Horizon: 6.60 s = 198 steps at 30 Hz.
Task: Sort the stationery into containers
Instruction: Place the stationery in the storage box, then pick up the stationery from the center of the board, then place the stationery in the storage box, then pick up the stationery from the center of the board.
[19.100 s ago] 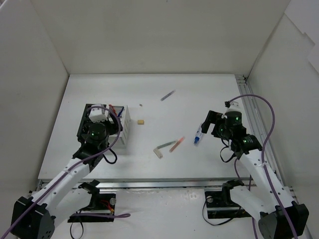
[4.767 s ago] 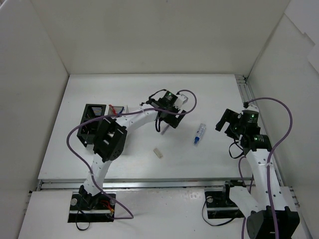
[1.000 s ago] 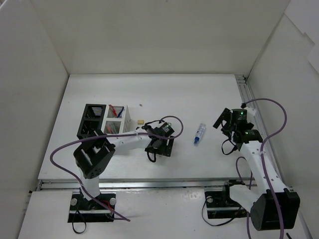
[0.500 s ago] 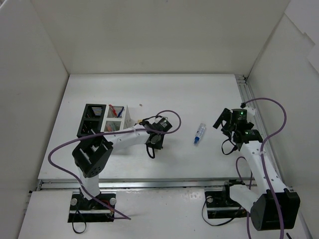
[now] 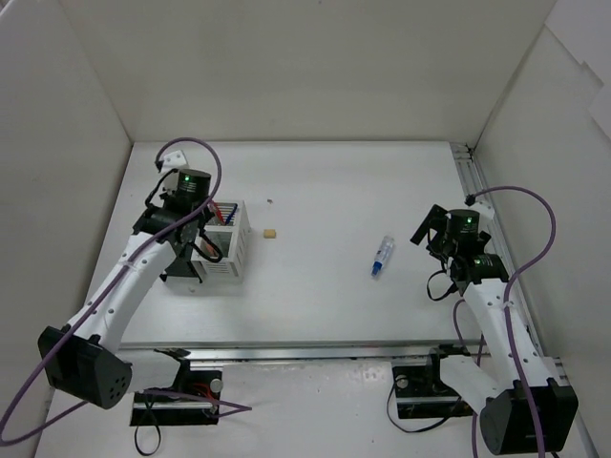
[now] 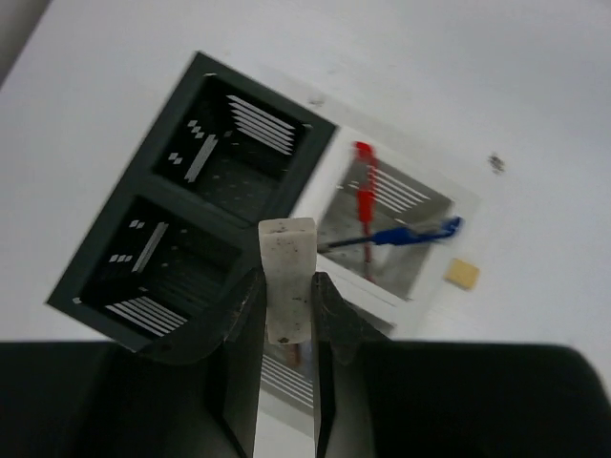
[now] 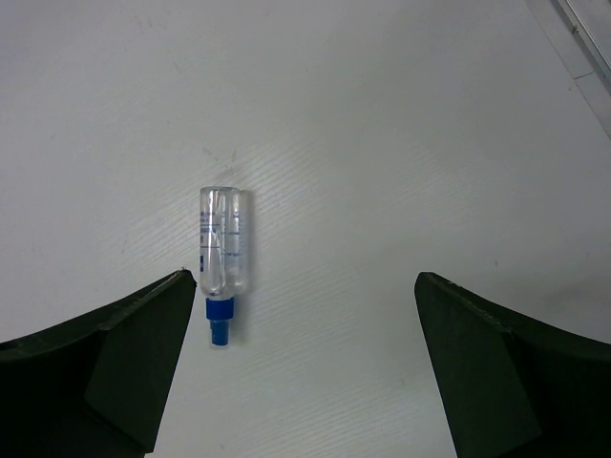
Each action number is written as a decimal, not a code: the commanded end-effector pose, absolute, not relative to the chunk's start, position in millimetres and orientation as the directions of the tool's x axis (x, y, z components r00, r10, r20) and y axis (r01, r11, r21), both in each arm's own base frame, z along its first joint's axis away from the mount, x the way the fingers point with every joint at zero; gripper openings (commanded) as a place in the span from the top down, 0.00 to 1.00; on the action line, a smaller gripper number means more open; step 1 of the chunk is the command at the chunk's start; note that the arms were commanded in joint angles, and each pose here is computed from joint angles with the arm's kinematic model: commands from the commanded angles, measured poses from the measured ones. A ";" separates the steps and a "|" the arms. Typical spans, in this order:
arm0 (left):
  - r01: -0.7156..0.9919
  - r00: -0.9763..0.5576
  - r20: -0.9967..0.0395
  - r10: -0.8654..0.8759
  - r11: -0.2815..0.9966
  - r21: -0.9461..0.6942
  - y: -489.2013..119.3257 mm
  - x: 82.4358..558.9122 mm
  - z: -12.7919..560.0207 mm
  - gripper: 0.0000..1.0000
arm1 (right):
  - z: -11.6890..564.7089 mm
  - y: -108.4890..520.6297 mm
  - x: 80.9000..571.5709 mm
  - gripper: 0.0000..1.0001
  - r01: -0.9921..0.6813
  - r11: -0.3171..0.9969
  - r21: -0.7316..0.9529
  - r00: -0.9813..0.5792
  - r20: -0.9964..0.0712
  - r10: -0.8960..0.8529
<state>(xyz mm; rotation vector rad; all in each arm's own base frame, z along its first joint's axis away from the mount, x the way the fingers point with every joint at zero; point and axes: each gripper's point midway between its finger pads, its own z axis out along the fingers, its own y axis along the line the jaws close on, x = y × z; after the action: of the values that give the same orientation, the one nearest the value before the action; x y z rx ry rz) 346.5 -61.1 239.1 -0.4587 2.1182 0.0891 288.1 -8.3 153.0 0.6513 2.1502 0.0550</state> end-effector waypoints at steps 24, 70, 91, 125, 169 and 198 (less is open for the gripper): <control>-0.652 -0.475 -0.743 -0.472 0.755 -0.063 27.4 319.5 184.3 0.35 | 160.1 -7.4 296.2 0.02 0.405 0.875 0.267 -0.465 -0.764 0.448; 0.866 -0.448 -0.392 0.803 0.499 0.033 -206.3 420.8 47.1 0.12 | 147.8 -1.7 303.8 0.02 0.380 0.893 0.240 -0.529 -0.736 0.423; 0.818 -0.431 -0.549 0.716 0.567 0.098 -232.8 429.1 110.5 1.00 | 154.7 -2.7 297.7 0.02 0.372 0.893 0.253 -0.502 -0.754 0.423; -0.468 -0.518 -0.796 -0.314 0.882 -0.043 32.2 319.3 171.8 0.91 | 140.2 0.9 301.4 0.02 0.371 0.896 0.245 -0.544 -0.725 0.423; 0.569 -0.214 -0.903 0.372 0.799 0.194 -207.8 298.0 224.6 0.00 | 26.6 86.1 381.3 0.62 0.386 0.906 0.173 -0.794 -0.437 0.422; 0.727 0.436 -0.841 0.321 0.426 0.539 -342.7 224.4 260.5 0.00 | 244.6 283.6 334.7 0.94 0.138 0.087 0.987 -0.958 0.110 0.265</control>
<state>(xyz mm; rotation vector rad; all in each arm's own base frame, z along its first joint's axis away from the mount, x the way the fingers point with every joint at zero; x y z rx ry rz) 224.0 -323.5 208.0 1.2263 1.3243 -0.2855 344.5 266.4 174.7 0.6158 2.3955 1.7992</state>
